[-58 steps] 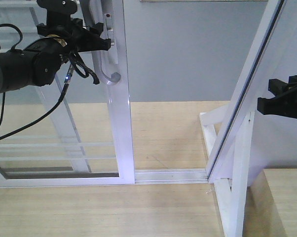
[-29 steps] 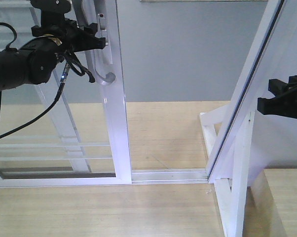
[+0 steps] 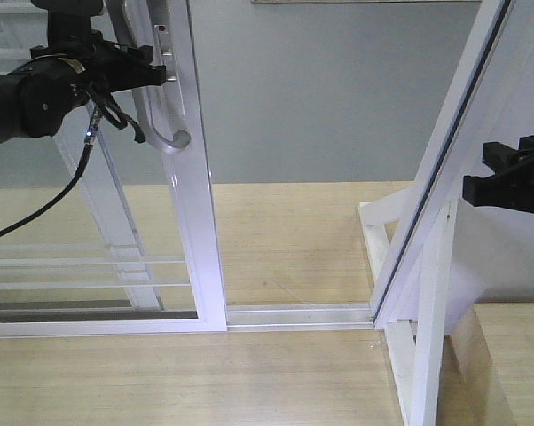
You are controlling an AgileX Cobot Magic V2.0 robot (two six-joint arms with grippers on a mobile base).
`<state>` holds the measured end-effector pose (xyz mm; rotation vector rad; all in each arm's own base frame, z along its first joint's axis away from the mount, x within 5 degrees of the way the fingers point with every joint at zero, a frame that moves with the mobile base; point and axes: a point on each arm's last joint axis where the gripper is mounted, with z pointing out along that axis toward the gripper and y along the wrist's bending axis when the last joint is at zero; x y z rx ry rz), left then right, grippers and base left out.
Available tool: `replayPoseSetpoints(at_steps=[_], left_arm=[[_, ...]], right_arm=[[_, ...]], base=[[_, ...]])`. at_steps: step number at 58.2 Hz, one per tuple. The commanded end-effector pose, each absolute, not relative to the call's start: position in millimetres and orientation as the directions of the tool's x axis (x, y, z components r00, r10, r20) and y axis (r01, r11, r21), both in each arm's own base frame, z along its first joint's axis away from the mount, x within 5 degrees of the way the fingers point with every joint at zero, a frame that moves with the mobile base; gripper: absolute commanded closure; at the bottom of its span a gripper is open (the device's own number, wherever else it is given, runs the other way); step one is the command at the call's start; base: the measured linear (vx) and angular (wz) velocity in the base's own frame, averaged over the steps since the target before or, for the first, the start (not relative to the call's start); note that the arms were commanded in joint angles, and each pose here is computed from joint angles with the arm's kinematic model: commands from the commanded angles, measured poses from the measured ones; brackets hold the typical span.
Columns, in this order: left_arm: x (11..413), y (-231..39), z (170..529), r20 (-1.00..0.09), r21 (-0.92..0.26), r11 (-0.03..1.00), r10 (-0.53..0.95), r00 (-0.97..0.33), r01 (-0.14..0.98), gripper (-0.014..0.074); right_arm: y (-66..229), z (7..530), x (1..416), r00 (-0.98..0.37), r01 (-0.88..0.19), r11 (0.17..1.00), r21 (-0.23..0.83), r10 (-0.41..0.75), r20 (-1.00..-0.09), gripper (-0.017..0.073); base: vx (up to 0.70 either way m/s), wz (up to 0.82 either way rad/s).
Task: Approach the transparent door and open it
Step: 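Slide the door farther open with the left gripper, away from the right gripper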
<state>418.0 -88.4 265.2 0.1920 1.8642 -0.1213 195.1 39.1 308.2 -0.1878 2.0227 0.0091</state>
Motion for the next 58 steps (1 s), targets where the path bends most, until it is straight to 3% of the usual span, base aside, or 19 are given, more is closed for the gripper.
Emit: replayPoseSetpoints(at_steps=[1, 32, 49, 58], left_arm=[[413, -66, 312, -0.991, -0.011, 0.992, 0.007, -0.135, 0.129, 0.0133], [394, -29, 339, -0.98, -0.016, 0.998, -0.003, -0.198, 0.062, 0.0133], [353, -27, 370, -0.946, -0.023, 0.995, 0.008, -0.324, 0.093, 0.0133], [333, -26, 386, -0.948, 0.001, 0.995, 0.033, -0.315, 0.102, 0.0133]], right_arm=[[40, 324, 196, -0.345, -0.158, 0.983, -0.091, -0.141, -0.928, 0.027], [40, 324, 196, -0.35, -0.156, 0.984, -0.092, -0.142, -0.926, 0.027], [40, 323, 196, -0.355, -0.153, 0.984, -0.093, -0.142, -0.924, 0.027], [40, 323, 196, -0.355, -0.153, 0.984, -0.093, -0.142, -0.924, 0.027]], base=[[0.0, 0.0], [0.0, 0.0], [0.0, 0.0], [0.0, 0.0]])
